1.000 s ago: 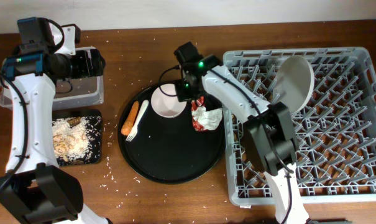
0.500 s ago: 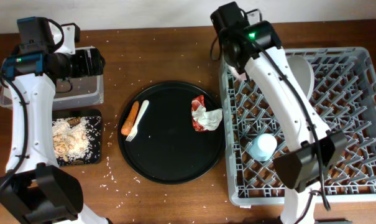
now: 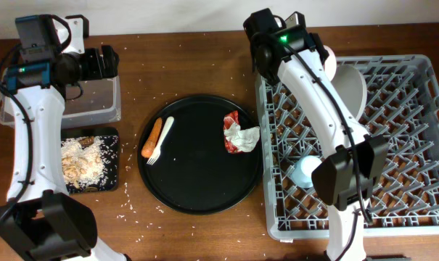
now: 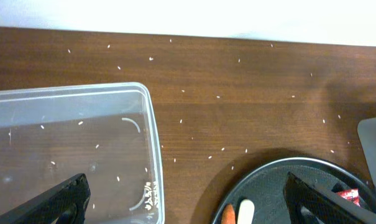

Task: Sort waste into correct bins and load items into the dishwasher rack
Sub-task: 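Lift the pink bowl and carry it over the rack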

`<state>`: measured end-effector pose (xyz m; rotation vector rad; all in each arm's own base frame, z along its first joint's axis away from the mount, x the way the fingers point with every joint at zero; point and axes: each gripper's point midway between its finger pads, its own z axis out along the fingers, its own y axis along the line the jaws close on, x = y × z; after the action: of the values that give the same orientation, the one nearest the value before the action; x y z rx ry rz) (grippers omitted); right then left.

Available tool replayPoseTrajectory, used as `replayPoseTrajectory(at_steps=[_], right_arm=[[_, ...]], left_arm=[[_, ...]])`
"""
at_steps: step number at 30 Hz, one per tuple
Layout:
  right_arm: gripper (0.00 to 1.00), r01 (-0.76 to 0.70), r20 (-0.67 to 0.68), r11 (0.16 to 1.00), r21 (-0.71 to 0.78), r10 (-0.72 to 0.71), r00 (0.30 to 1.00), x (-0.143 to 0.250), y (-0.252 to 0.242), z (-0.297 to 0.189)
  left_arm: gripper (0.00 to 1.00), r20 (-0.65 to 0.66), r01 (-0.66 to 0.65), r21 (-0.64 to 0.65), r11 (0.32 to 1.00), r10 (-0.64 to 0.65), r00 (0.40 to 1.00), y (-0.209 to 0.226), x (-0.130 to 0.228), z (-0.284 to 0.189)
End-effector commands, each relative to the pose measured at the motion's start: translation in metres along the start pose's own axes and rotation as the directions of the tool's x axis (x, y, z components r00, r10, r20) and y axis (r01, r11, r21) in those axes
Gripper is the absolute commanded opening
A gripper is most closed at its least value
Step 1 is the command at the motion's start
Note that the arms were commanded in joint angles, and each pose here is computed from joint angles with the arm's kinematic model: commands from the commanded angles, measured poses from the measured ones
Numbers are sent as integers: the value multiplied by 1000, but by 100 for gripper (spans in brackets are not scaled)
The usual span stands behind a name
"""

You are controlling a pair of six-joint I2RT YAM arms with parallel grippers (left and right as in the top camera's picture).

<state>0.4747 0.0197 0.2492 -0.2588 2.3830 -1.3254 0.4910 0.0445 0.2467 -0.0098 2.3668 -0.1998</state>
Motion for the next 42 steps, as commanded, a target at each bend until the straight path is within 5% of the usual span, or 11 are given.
replayPoseTrajectory(at_steps=[1, 11, 17, 21, 34, 40, 42], right_arm=[[4, 72, -8, 997, 39, -72, 997, -1, 8, 2], [4, 127, -11, 992, -6, -127, 992, 0, 53, 3], [4, 86, -18, 995, 50, -85, 996, -2, 52, 9], [5, 132, -26, 968, 211, -130, 991, -5, 43, 11], [6, 159, 25, 984, 76, -161, 987, -9, 82, -11], [13, 156, 25, 985, 73, -158, 987, -7, 84, -15], [24, 41, 32, 997, 69, -43, 999, -6, 81, -16]], left_arm=[[99, 55, -8, -9, 1000, 8, 998, -1, -14, -12], [99, 56, -8, -9, 1000, 9, 998, -1, -14, -12], [99, 55, -8, -9, 1000, 9, 998, -1, -14, -12], [99, 56, -8, -9, 1000, 8, 998, -1, -14, -12], [99, 56, -8, -9, 1000, 9, 998, -1, -14, -12], [99, 56, -8, -9, 1000, 9, 998, -1, -14, -12], [99, 56, -8, -9, 1000, 9, 998, -1, -14, -12]])
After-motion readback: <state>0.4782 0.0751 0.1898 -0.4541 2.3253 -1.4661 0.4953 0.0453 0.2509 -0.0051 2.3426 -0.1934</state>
